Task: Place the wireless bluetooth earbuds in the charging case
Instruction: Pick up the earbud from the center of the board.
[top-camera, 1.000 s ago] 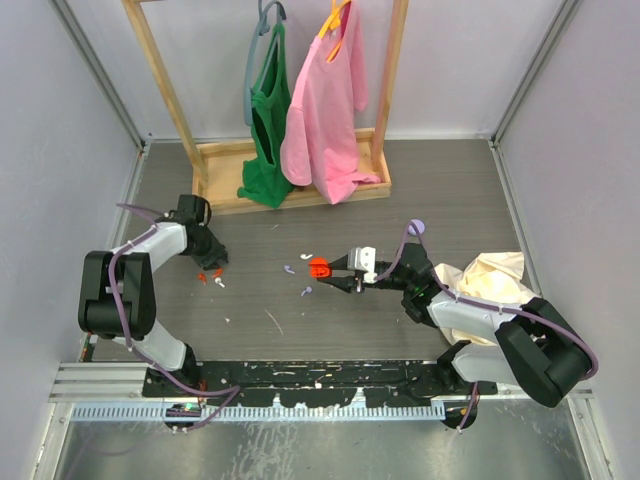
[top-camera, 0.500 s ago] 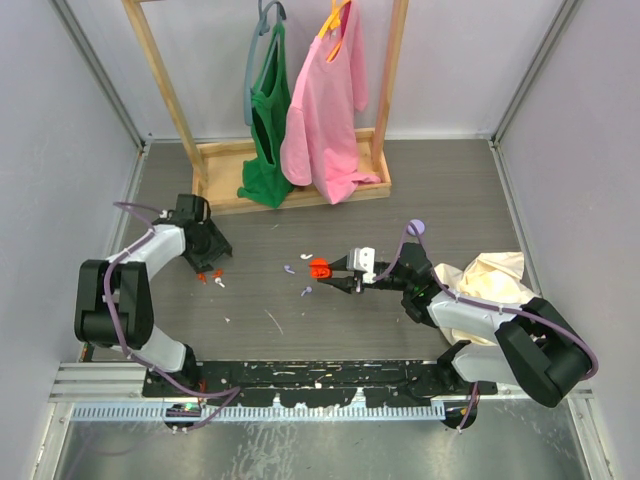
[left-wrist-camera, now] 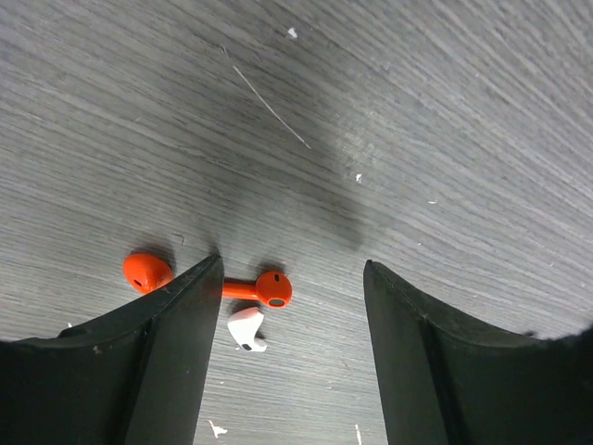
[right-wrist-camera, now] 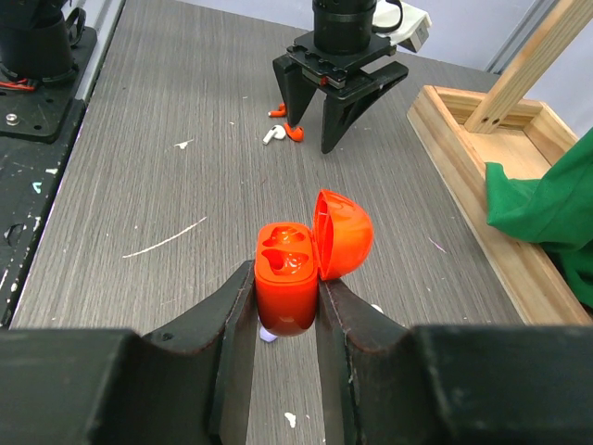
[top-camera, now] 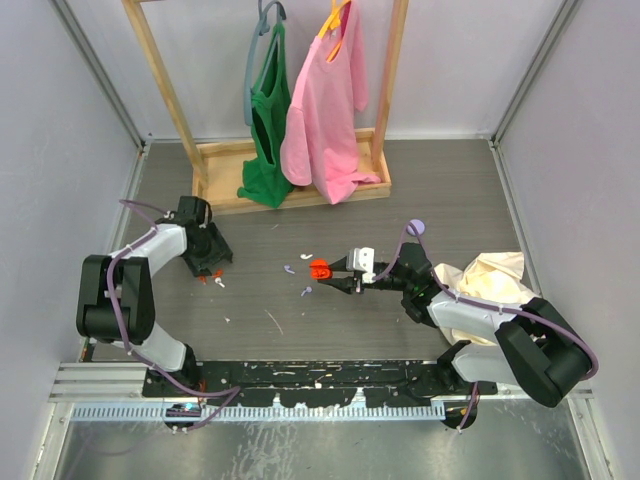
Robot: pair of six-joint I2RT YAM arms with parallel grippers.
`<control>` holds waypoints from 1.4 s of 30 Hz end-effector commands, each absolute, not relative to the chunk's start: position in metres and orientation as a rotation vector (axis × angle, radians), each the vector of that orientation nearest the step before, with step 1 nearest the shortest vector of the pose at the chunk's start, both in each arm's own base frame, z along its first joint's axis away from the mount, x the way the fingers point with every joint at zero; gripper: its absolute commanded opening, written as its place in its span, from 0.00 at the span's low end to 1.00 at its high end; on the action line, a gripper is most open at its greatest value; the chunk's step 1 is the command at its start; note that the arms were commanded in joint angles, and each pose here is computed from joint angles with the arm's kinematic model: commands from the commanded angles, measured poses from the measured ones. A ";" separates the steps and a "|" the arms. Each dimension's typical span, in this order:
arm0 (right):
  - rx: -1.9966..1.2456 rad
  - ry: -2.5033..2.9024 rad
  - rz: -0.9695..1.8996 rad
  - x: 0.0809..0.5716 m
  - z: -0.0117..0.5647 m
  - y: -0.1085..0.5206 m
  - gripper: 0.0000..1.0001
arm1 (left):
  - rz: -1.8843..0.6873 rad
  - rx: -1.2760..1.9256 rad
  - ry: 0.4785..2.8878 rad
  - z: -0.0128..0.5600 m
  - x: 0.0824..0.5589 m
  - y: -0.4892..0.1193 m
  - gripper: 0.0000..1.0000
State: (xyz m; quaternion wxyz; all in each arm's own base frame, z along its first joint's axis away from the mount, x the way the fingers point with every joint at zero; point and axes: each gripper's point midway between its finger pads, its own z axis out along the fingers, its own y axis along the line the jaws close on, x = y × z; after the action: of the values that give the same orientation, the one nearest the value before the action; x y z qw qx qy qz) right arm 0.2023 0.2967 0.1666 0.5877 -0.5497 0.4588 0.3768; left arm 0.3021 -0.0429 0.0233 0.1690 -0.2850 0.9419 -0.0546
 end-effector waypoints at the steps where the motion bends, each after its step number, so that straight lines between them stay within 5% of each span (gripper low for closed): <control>1: -1.264 0.976 0.842 0.208 0.194 0.300 0.01 | -0.182 -0.773 2.736 0.023 0.288 -0.048 0.63; 12: -1.266 0.974 0.843 0.207 0.194 0.300 0.01 | -0.301 -0.764 2.771 0.026 0.275 -0.073 0.58; 23: -1.268 0.978 0.852 0.207 0.193 0.301 0.01 | -0.062 -0.717 2.700 0.044 0.286 -0.042 0.55; 37: -1.271 0.979 0.854 0.207 0.193 0.301 0.01 | -0.030 -0.668 2.744 0.037 0.306 -0.043 0.31; 42: -1.271 0.981 0.853 0.207 0.192 0.301 0.01 | -0.015 -0.659 2.776 0.034 0.301 -0.042 0.30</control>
State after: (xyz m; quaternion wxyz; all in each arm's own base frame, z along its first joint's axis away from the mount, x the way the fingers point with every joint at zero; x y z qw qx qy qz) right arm 0.2025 0.2971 0.1677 0.5879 -0.5499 0.4581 0.3770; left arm 0.2956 -0.0446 0.0260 0.1371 -0.2395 0.9611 -0.0142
